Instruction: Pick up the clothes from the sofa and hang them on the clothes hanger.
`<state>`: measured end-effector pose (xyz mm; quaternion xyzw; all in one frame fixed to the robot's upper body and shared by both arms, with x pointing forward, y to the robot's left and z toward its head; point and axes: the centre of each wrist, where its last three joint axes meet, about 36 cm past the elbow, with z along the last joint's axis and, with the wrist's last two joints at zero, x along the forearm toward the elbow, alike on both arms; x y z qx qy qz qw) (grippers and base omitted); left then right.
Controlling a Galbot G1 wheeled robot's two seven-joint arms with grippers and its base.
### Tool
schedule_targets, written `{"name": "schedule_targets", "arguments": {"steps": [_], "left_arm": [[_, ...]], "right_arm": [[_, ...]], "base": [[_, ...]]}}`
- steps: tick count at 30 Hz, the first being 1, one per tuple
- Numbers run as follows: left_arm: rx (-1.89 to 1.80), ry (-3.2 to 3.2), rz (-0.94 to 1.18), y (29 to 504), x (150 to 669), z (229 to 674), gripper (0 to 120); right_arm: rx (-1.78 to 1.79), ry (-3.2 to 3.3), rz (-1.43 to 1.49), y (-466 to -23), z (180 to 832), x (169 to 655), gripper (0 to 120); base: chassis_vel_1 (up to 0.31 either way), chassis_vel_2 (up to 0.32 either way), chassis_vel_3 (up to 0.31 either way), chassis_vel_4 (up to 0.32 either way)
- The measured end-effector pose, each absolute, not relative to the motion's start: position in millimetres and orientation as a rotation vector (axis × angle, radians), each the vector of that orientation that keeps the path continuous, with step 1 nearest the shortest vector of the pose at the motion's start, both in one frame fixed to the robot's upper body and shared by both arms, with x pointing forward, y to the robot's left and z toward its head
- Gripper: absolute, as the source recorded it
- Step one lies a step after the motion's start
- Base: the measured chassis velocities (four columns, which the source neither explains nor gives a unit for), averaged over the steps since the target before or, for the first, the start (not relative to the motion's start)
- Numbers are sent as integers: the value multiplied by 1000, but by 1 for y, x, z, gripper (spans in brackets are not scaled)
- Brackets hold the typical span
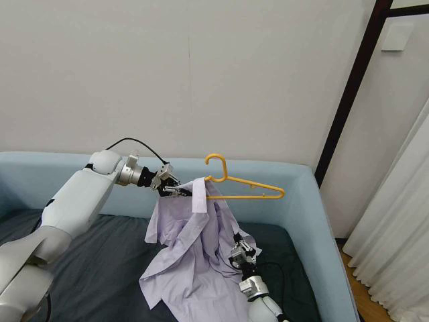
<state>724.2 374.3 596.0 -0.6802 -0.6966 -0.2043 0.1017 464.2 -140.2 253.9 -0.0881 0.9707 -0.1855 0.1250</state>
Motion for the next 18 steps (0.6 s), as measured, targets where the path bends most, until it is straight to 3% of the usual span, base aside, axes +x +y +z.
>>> {"name": "schedule_targets", "arguments": {"steps": [4,9,18], "left_arm": [[-2010,-2069,-602,378,723,597,1],[-2016,-2077,-614,381,723,599,1],[-2044,-2076,-644,370,728,603,1]], "right_arm": [[-267,2934,-118,-162,287,477,0],[-271,2949,175,-206,323,497,0],[-359,2875,264,-236,381,502,0]], "base": [[0,0,0,0],[0,0,0,0],[0,0,0,0]]}}
